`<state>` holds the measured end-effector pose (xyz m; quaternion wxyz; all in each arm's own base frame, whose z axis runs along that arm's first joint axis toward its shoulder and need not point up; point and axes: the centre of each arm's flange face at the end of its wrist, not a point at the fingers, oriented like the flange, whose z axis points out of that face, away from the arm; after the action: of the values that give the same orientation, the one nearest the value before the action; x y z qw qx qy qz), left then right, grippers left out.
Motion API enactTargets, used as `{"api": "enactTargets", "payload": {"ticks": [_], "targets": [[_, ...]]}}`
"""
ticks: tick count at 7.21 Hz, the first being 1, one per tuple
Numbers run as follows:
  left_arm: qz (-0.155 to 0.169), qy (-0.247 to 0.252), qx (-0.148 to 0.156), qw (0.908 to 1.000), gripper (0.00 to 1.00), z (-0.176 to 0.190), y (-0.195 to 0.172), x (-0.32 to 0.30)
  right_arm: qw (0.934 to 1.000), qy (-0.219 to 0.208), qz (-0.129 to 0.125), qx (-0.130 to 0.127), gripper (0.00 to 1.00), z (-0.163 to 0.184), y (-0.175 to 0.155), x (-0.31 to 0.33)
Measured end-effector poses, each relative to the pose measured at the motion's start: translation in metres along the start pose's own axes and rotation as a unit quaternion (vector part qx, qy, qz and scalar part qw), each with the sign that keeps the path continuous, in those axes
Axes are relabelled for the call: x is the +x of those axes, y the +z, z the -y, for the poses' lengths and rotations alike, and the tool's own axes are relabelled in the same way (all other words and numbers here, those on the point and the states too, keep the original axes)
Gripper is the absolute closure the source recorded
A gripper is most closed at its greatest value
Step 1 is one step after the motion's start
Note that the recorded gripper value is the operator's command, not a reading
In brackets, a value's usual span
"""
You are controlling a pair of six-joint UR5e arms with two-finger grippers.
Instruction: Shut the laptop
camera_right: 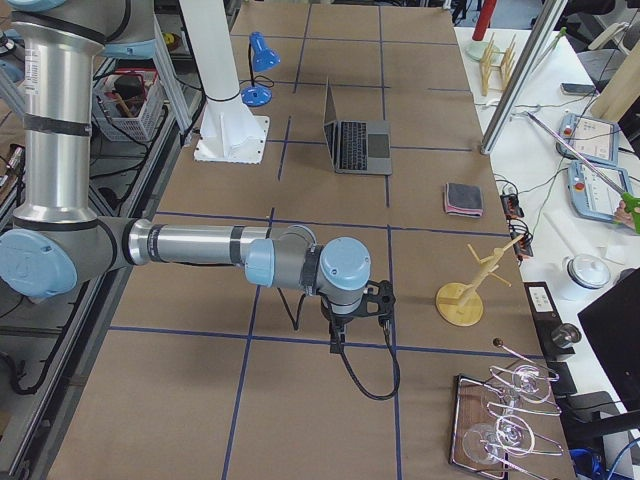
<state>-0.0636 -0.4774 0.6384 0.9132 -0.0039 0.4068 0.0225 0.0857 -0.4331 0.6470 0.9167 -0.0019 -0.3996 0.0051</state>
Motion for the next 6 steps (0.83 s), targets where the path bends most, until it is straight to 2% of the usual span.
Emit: {"api": "enactTargets", "payload": {"ticks": [6], "targets": [[0.001,0.001,0.002,1.0000,0.00,0.0037,-0.0024,0.0026,1.0000,0.003,0.000,0.001,0.00,0.0006,-0.0008,-0.0009]]}}
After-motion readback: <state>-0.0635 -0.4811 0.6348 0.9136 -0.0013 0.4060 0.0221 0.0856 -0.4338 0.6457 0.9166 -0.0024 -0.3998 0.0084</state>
